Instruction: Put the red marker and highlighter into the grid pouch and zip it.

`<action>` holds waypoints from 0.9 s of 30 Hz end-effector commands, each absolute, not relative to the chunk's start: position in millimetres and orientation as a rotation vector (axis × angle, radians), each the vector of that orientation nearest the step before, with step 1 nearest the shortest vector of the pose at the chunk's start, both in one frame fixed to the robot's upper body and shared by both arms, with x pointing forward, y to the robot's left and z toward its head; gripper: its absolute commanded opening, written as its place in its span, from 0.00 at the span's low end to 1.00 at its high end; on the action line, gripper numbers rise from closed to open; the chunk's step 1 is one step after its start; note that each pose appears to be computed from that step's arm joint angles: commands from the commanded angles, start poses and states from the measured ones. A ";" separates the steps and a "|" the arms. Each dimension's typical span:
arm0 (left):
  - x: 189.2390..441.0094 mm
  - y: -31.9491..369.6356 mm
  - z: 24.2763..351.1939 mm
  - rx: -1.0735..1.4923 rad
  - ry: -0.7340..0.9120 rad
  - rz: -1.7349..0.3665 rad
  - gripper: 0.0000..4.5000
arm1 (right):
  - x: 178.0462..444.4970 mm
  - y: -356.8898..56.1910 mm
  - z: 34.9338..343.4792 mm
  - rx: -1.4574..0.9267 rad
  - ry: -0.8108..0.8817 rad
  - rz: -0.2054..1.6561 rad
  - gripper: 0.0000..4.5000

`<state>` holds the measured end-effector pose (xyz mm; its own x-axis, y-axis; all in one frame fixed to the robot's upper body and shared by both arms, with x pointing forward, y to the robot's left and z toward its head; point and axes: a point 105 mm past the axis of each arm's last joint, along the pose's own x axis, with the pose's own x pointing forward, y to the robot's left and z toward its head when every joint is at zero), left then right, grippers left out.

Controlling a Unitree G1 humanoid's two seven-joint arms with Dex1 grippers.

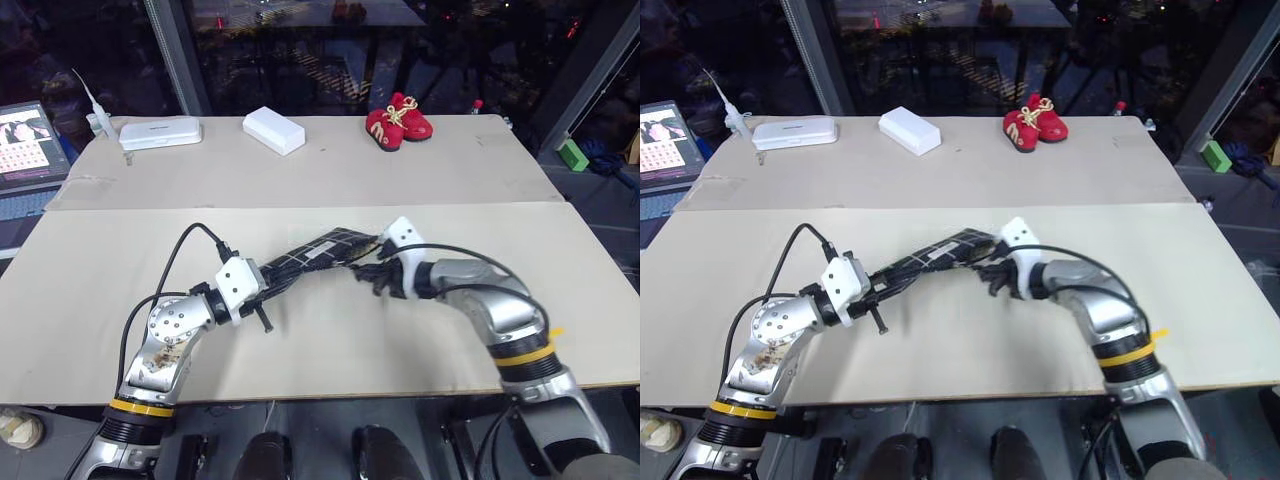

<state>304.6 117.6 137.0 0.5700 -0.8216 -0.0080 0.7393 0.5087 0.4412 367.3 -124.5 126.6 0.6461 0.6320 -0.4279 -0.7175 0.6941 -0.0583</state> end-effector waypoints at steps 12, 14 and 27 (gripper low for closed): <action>303.7 121.9 149.1 0.448 -0.268 -0.920 0.00 | 400.5 -179.6 145.3 -0.313 0.322 0.586 0.18; 303.8 122.4 149.4 0.449 -0.268 -0.919 0.00 | 404.8 -185.6 145.3 -0.300 0.320 0.556 0.32; 303.0 118.6 147.7 0.470 -0.273 -0.961 0.00 | 354.0 -191.9 164.6 -0.136 0.274 0.829 0.99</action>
